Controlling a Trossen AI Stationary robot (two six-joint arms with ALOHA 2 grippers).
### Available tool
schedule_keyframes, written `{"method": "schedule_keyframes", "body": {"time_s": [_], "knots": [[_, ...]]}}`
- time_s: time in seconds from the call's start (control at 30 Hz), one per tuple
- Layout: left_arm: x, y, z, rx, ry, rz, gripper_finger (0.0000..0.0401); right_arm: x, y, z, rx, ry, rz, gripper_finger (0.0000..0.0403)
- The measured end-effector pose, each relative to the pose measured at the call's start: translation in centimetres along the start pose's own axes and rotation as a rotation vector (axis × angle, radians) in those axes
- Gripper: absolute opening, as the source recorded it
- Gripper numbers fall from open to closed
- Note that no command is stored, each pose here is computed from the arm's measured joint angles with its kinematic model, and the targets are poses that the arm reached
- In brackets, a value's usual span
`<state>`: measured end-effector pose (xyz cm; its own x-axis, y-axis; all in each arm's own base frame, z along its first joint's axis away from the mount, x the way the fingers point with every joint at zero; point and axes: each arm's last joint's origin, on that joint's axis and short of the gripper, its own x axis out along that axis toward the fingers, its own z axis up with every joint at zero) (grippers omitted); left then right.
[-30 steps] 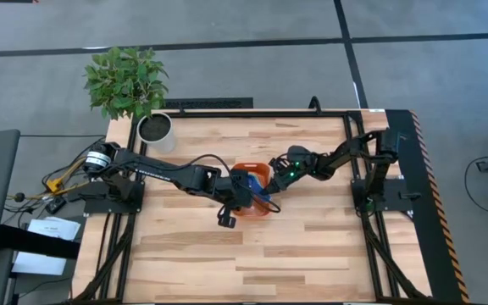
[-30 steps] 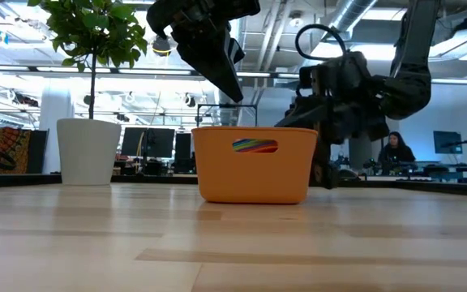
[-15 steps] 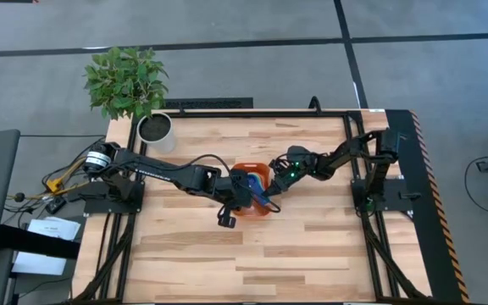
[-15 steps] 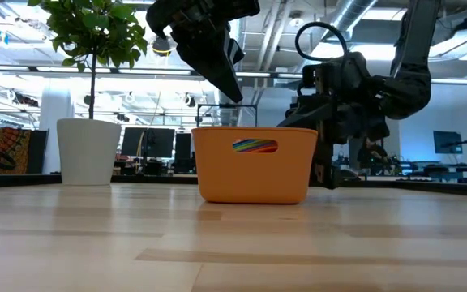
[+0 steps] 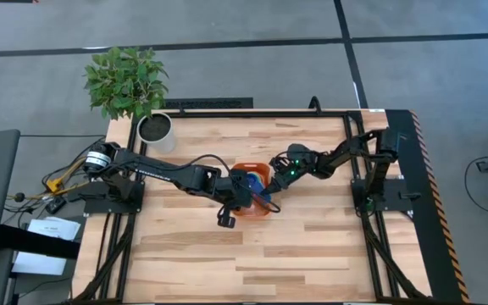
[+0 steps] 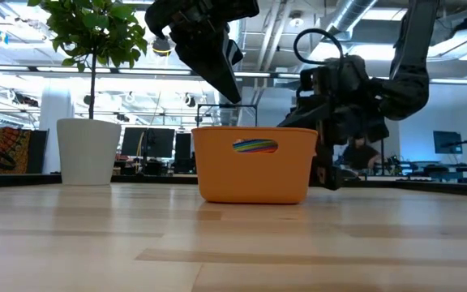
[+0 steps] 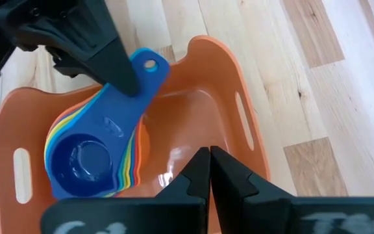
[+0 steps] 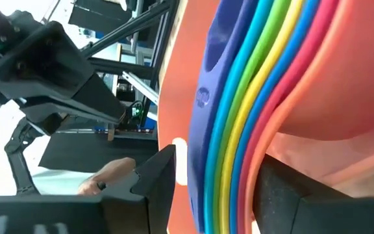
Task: Nest measuring cups in basket
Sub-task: Put the stacked measuring cups into the orange bin
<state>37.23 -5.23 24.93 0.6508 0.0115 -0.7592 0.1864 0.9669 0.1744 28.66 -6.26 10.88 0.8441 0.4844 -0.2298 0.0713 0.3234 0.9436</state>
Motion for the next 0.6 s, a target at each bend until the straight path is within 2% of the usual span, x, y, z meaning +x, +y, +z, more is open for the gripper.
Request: {"method": "schedule_keyframes", "body": {"time_s": [0.6], "knots": [[0.00,-0.07,-0.12,0.017,0.011,-0.020,0.0000,-0.13,-0.06,0.03,-0.032,0.020,0.006,0.0246]]}}
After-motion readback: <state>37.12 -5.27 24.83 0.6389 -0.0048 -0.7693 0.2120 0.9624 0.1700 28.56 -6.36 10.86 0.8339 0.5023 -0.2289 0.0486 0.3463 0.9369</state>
